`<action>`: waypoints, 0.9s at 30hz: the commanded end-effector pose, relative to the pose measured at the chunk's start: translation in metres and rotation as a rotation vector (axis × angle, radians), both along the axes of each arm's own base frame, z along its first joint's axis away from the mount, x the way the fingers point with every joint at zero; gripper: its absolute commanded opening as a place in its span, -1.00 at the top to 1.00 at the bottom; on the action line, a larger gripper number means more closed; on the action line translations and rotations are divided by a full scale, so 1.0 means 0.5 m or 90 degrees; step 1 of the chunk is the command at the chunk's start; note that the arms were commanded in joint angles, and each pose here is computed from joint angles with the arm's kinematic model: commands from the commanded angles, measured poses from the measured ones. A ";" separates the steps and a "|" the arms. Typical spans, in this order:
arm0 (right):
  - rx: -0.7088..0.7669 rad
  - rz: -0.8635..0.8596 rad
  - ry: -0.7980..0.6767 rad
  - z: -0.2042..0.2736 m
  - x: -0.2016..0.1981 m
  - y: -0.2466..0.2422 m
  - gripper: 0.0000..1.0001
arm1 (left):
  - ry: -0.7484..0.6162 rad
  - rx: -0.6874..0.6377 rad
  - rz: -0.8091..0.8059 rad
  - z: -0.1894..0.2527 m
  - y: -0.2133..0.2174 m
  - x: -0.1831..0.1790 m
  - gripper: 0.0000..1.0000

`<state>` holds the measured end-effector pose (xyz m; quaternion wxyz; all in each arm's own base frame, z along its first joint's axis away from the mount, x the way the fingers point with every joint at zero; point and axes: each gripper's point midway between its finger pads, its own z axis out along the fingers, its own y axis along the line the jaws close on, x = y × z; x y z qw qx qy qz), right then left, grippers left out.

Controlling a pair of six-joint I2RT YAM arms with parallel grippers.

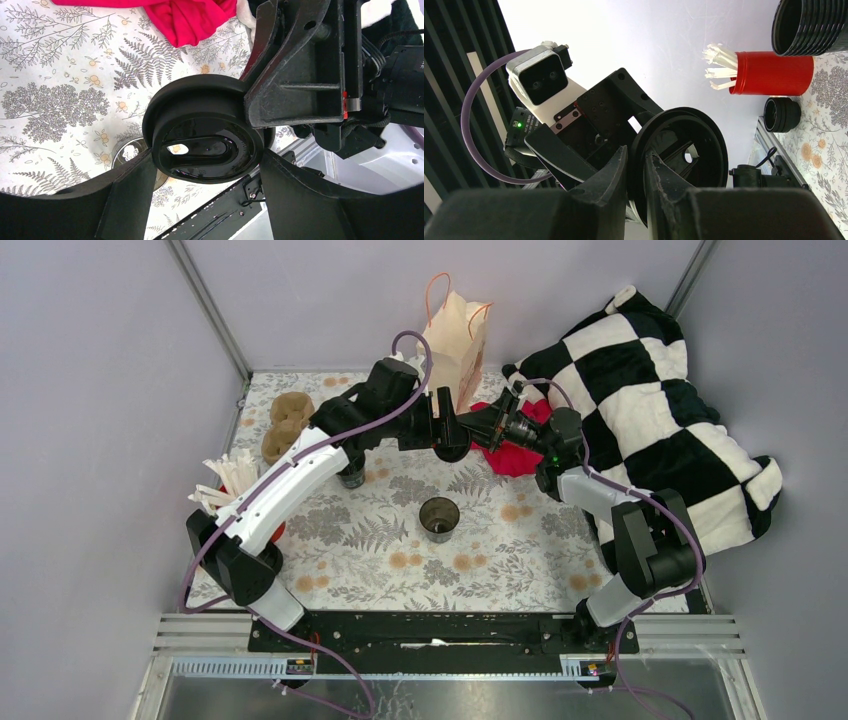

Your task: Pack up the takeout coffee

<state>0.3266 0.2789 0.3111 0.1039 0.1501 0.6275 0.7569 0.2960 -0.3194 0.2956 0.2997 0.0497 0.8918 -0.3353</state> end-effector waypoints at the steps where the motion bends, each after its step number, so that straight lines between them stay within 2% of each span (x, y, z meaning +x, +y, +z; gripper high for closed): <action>1: 0.018 0.016 -0.058 0.042 -0.031 -0.003 0.96 | -0.037 -0.029 0.020 0.048 -0.009 0.024 -0.42; 6: 0.011 0.016 -0.060 0.040 -0.033 -0.003 0.83 | -0.042 -0.020 0.030 0.048 0.000 0.025 -0.18; 9: -0.016 0.018 -0.059 0.032 -0.034 0.000 0.70 | -0.039 -0.013 0.031 0.042 0.006 0.021 -0.12; 12: -0.073 0.008 -0.056 0.013 -0.030 0.001 0.38 | -0.031 0.001 0.030 0.033 0.015 0.014 -0.10; 15: -0.150 -0.002 -0.058 -0.012 -0.026 -0.001 -0.09 | -0.021 0.023 0.027 0.019 0.028 0.003 -0.05; 19: -0.307 -0.032 -0.050 -0.075 -0.015 -0.037 -0.66 | -0.010 0.060 0.025 -0.004 0.053 -0.014 0.00; 21: -0.464 -0.052 -0.051 -0.135 -0.013 -0.081 -0.98 | 0.001 0.080 0.019 -0.020 0.063 -0.027 0.00; 24: -0.687 -0.044 -0.068 -0.211 -0.024 -0.164 -0.99 | 0.018 0.132 0.001 -0.050 0.067 -0.055 0.00; 27: -0.797 -0.024 -0.081 -0.245 -0.043 -0.217 -0.99 | 0.029 0.215 -0.031 -0.093 0.050 -0.091 0.00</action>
